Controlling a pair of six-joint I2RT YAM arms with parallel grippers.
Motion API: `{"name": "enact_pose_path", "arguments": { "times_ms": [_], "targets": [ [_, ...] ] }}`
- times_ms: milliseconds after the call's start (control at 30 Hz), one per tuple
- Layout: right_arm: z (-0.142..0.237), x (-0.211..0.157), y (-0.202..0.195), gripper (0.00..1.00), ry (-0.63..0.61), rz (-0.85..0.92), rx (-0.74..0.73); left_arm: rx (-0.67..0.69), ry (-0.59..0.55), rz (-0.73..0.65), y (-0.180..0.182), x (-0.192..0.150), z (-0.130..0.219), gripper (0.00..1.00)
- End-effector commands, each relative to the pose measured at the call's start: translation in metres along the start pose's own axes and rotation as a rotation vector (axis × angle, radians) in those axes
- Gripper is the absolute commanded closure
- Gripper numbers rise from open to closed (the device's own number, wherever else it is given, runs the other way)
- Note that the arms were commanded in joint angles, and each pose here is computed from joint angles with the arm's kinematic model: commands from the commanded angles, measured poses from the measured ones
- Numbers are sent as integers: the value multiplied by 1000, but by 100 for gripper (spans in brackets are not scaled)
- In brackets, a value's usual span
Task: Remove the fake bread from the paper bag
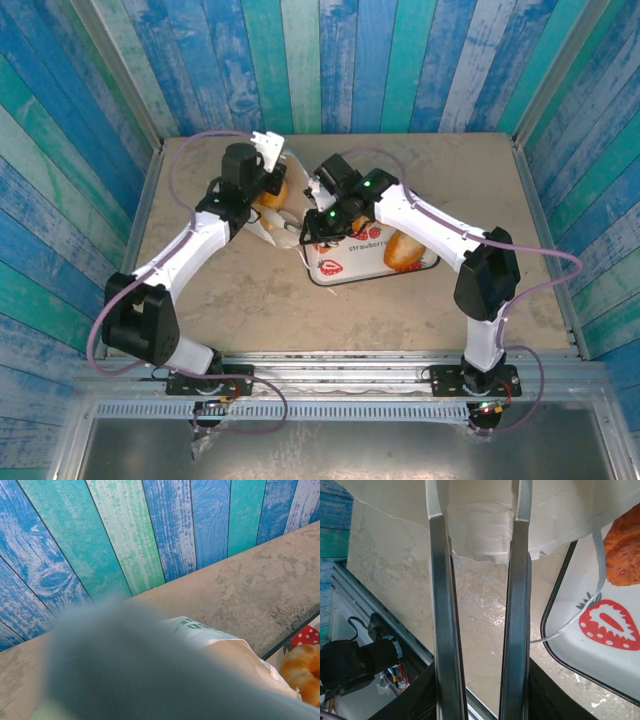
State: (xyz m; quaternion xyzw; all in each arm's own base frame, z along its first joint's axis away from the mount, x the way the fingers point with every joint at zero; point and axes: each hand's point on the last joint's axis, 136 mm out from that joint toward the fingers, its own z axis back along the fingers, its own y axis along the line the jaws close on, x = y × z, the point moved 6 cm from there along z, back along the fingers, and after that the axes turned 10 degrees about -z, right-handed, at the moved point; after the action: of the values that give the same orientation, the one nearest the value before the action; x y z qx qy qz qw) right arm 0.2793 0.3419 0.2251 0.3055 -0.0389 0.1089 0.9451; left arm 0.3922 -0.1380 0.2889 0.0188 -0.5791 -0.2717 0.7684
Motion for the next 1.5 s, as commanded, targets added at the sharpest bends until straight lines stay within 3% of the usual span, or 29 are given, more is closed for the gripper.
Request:
{"name": "enact_pose_path", "arguments": {
  "times_ms": [0,600,1200,1467],
  "targets": [
    [1,3,6,60,-18,10,16,30,-90,-28,10,22,29,100],
    [-22,-9,11,56,24,15,28,-20,-146,-40,2,21,50,100],
    [-38,-15,11,54,62,-3,16,-38,-142,-44,-2,17,49,100],
    [-47,-14,13,58,81,-1,28,-42,-149,-41,-3,15,50,100]
  ]
}}
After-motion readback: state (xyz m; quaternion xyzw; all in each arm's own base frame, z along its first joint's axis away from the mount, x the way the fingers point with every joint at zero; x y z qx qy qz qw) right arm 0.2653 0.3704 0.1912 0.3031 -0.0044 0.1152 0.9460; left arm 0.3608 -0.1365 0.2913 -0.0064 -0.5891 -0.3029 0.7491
